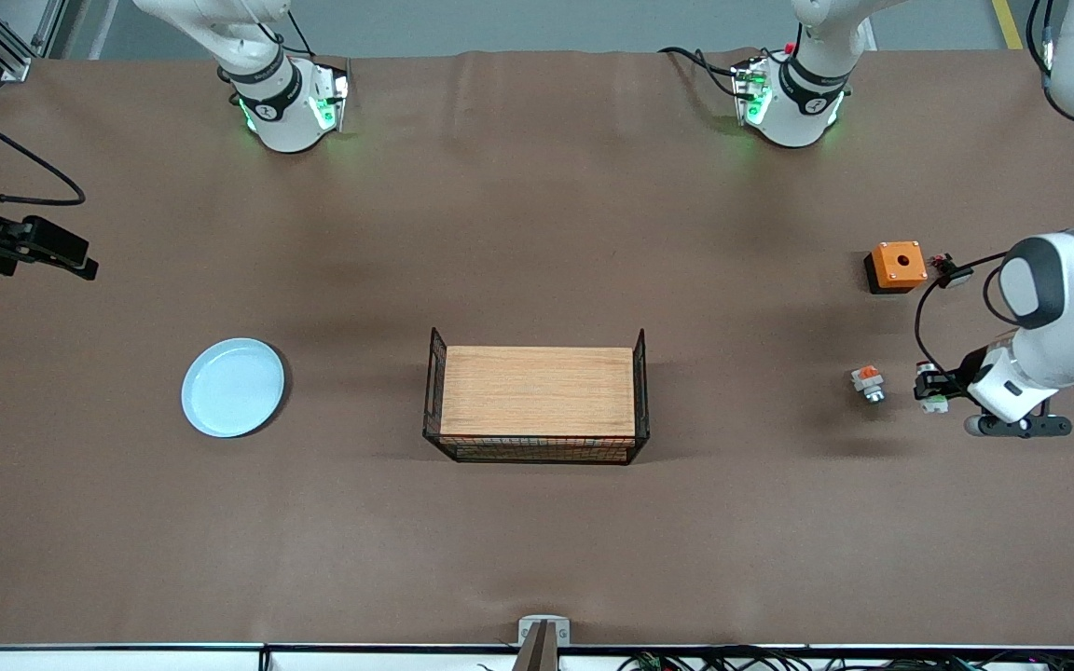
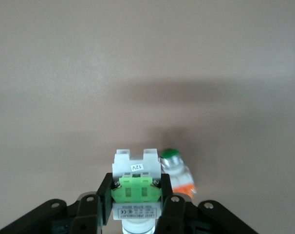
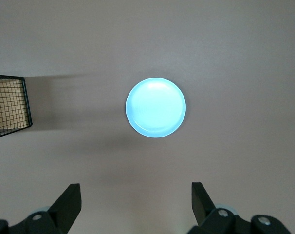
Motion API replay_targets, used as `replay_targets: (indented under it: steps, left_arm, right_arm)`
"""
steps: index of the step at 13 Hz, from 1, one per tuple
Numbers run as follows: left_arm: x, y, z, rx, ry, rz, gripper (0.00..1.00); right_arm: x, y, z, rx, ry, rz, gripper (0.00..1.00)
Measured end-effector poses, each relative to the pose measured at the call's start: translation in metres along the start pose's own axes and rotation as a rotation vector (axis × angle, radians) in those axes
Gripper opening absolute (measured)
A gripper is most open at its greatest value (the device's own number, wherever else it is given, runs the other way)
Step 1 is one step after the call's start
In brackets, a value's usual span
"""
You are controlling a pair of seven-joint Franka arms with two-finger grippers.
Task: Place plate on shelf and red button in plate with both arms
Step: 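Lift the button with the left gripper while the right gripper reaches the plate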
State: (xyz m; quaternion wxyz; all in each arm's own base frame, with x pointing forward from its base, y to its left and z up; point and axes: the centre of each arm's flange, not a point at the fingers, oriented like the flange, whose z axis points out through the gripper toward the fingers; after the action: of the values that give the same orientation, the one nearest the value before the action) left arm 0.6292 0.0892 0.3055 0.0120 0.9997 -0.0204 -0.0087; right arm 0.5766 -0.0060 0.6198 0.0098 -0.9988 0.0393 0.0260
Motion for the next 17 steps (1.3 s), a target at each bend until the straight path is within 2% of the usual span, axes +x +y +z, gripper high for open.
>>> replay_targets:
  steps: [2, 4, 8, 17]
  left_arm:
    - [-0.007, 0.016, -0.035, -0.006, -0.027, 0.011, 0.41]
    - [-0.012, 0.036, -0.063, -0.033, -0.057, 0.020, 0.41]
    - [-0.016, 0.067, -0.109, -0.035, -0.091, 0.035, 0.41]
    - [-0.016, 0.123, -0.130, -0.035, -0.084, -0.058, 0.41]
  right_arm:
    - [0.010, 0.002, 0.020, 0.000, -0.017, 0.004, 1.00]
    - [0.024, 0.009, 0.058, 0.000, -0.010, 0.017, 1.00]
    - [0.036, 0.033, 0.133, 0.002, 0.006, 0.046, 1.00]
    - [0.043, 0.049, 0.232, 0.005, 0.043, 0.041, 1.00]
